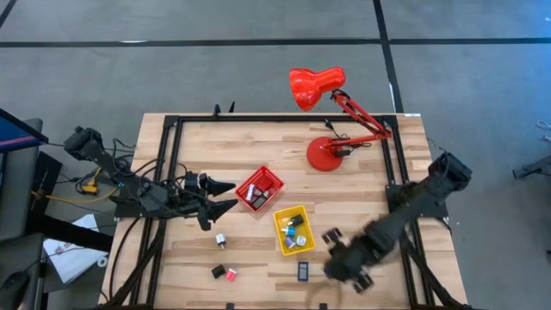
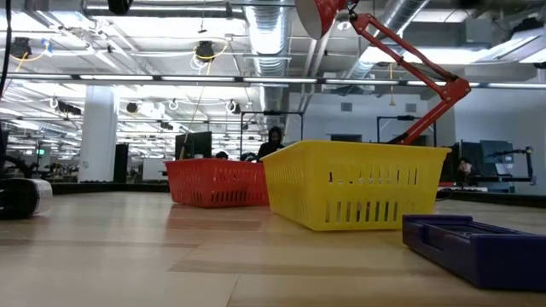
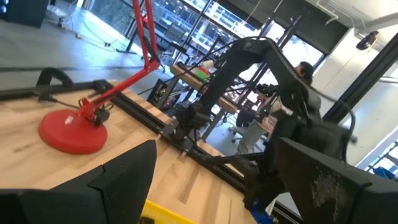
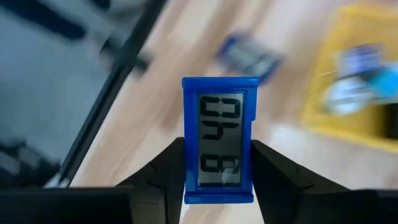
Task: Pick & Place Office items
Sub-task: Put the right blue digital clock into the red basket
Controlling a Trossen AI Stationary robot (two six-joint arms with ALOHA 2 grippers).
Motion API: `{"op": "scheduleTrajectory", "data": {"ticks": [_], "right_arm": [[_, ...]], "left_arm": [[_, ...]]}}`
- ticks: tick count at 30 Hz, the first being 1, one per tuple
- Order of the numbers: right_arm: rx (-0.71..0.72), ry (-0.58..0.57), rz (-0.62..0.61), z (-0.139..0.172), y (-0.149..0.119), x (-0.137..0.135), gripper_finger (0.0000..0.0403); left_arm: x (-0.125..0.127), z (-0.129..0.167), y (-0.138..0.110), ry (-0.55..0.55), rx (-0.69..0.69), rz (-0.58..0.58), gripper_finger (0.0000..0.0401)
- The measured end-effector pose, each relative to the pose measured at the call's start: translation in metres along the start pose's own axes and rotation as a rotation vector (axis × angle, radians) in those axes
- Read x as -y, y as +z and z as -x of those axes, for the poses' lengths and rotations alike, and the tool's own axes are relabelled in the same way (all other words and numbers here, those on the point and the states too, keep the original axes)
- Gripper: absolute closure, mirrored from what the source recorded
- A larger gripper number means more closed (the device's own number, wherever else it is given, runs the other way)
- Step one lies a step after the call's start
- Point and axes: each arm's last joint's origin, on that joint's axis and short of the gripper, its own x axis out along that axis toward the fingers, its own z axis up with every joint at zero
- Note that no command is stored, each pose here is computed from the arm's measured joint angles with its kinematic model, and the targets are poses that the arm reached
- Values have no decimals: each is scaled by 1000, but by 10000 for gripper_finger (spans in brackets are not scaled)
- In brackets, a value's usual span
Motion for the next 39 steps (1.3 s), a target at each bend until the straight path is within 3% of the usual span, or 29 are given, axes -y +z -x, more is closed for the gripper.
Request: {"op": "scheduleTrajectory", "data": {"ticks": [7,12,17,26,39], "right_arm": [[151,-94,-287,35,28,93,261],[220,-163,-438,56,27,150,261],[277,-216,-539,69,19,190,261],[373,-234,-609,72,21,224,261],[223,-244,-558,14,63,299,259]], "left_arm": [[-2,10,20,-33,43,-33,77],[-4,22,37,-64,86,-89,77],[-6,34,52,-94,122,-108,77],[-10,42,63,-99,155,-145,77],[-11,42,63,-52,165,-150,77]]}}
